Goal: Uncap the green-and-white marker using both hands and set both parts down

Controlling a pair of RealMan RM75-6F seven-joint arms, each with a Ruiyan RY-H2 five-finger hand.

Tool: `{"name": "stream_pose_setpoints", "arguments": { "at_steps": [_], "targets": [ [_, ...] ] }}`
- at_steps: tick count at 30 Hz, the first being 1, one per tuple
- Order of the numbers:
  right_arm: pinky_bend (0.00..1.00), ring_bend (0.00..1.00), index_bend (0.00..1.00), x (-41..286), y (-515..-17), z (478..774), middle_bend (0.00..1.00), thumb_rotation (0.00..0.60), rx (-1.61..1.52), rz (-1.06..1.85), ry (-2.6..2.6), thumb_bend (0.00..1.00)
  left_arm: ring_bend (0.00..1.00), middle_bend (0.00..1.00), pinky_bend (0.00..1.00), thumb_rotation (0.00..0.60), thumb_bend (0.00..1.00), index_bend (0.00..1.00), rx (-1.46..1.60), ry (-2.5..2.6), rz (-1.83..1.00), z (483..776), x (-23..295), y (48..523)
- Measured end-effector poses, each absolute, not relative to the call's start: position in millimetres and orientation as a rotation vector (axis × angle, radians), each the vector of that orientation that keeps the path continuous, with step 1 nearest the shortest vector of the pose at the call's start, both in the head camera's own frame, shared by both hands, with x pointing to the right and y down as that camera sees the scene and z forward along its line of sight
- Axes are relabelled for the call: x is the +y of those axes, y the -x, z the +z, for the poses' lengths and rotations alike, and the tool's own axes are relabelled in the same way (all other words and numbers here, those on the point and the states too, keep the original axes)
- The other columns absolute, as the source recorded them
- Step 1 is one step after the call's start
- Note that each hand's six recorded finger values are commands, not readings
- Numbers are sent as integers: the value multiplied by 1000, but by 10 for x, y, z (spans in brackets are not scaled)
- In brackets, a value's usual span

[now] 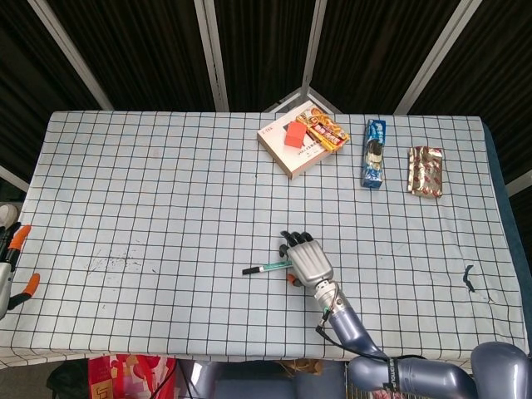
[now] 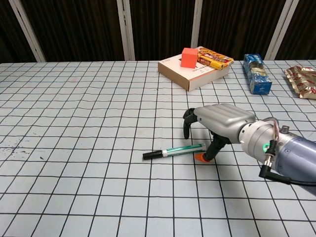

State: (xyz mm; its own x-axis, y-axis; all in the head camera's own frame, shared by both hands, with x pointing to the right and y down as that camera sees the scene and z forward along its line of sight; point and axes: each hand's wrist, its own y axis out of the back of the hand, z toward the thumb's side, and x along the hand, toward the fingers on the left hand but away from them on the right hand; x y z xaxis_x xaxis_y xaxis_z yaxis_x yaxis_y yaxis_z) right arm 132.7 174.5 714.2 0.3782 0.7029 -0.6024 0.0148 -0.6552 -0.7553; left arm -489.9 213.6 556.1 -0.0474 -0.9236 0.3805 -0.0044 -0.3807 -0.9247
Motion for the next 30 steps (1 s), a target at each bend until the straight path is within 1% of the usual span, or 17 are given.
{"name": "stream_pose_setpoints", "arguments": {
  "at_steps": [9,18,30],
  "targets": [
    [188,166,488,1700,-1287,7215,147,600,-599,1329,1966,280,0,35,101,600,481,67,1022,1453,-1553,5612,2131,4944],
    [188,166,501,1683,-1290,7248,147,600,-583,1343,1965,292,0,35,100,600,481,67,1003,1446,-1556,5630,2124,4907],
    [188,166,526,1672,-1259,7288,147,600,-565,1341,1968,351,0,35,101,600,481,67,988,1437,-1554,5618,2118,4850]
  ]
}}
